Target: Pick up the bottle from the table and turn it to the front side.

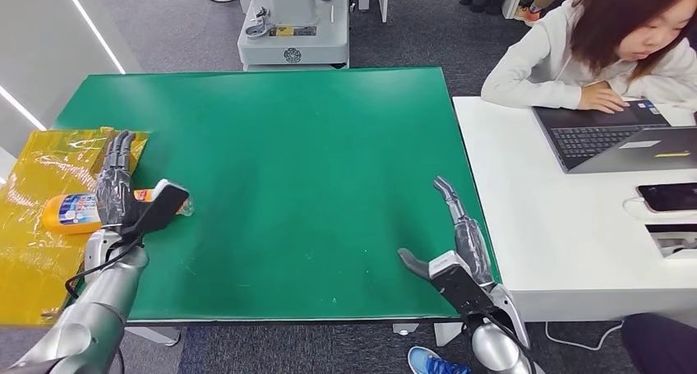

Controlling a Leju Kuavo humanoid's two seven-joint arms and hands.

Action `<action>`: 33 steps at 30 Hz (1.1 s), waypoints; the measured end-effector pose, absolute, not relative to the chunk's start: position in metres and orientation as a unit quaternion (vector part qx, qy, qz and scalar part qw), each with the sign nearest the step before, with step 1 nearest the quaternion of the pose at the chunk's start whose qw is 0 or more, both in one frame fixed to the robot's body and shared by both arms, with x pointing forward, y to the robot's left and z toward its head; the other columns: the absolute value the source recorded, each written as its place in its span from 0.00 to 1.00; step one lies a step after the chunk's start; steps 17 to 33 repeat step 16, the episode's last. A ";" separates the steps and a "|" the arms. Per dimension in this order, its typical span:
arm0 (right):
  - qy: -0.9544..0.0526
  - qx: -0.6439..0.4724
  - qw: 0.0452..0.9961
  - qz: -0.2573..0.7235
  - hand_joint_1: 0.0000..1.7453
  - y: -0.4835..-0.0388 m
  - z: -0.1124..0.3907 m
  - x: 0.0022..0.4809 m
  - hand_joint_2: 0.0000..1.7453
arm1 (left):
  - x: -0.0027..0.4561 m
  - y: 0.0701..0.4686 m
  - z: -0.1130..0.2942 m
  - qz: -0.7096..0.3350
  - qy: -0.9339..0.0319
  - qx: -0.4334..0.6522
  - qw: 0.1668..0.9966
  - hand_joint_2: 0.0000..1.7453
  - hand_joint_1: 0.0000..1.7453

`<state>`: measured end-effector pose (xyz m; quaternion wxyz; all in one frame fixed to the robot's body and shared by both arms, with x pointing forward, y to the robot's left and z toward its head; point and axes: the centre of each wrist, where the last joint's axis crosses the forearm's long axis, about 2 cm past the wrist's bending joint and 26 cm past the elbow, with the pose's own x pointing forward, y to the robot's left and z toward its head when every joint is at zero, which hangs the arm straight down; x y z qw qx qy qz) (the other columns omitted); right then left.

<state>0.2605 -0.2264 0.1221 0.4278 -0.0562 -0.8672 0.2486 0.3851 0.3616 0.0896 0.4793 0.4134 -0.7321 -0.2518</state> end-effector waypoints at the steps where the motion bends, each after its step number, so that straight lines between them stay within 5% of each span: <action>1: -0.868 -0.055 0.427 0.247 0.00 -0.226 0.123 0.262 1.00 | 0.384 0.355 0.090 -0.205 -0.747 0.401 0.489 1.00 0.00; 8: -0.875 -0.047 0.422 0.232 0.00 -0.223 0.128 0.272 1.00 | 0.380 0.303 0.106 -0.052 -0.825 0.275 0.490 1.00 0.00; 16: -0.906 -0.005 0.395 0.150 0.00 -0.212 0.138 0.264 1.00 | 0.350 0.196 0.131 -0.118 -0.886 0.042 0.446 1.00 0.00; 33: -0.906 -0.005 0.395 0.150 0.00 -0.212 0.138 0.264 1.00 | 0.350 0.196 0.131 -0.118 -0.886 0.042 0.446 1.00 0.00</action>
